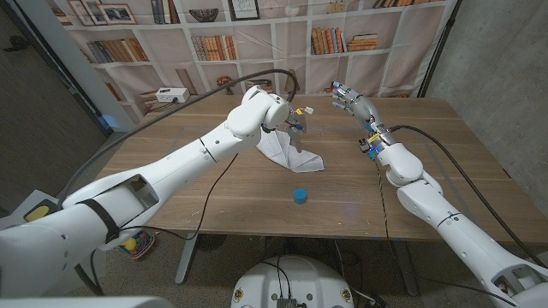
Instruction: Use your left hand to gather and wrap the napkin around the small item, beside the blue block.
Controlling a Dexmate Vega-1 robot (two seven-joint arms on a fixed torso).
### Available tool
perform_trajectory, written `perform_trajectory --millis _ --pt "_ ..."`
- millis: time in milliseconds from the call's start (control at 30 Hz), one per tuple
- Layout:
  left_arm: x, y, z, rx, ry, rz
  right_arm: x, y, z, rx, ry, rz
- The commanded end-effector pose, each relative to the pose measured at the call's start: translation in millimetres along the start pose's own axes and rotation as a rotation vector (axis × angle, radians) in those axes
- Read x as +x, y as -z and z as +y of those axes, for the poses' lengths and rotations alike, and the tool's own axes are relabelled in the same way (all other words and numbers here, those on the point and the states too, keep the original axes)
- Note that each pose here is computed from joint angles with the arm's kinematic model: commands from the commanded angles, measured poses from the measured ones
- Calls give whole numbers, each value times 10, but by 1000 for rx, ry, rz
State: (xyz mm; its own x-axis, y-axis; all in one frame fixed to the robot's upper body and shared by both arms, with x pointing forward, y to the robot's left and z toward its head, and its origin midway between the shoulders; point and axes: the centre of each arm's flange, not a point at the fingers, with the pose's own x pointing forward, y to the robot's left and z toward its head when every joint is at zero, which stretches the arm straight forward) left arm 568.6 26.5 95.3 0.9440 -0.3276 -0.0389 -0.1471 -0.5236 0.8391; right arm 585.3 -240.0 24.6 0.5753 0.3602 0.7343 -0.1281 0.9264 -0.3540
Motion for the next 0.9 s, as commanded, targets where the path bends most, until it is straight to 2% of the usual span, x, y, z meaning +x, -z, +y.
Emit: perform_trajectory --millis 33,267,500,733,900 --pt "88 -227 -152 100 -51 -33 37 41 2 7 -2 1" --pt "110 -304 -220 139 -101 -39 43 72 -7 8 0 6" --pt "169 -383 -352 192 -149 -46 44 97 -14 9 1 12" --pt "227 -461 -475 225 -126 -58 25 110 -14 12 10 18" --pt "255 -481 -534 188 -91 -77 16 111 -7 10 14 20"
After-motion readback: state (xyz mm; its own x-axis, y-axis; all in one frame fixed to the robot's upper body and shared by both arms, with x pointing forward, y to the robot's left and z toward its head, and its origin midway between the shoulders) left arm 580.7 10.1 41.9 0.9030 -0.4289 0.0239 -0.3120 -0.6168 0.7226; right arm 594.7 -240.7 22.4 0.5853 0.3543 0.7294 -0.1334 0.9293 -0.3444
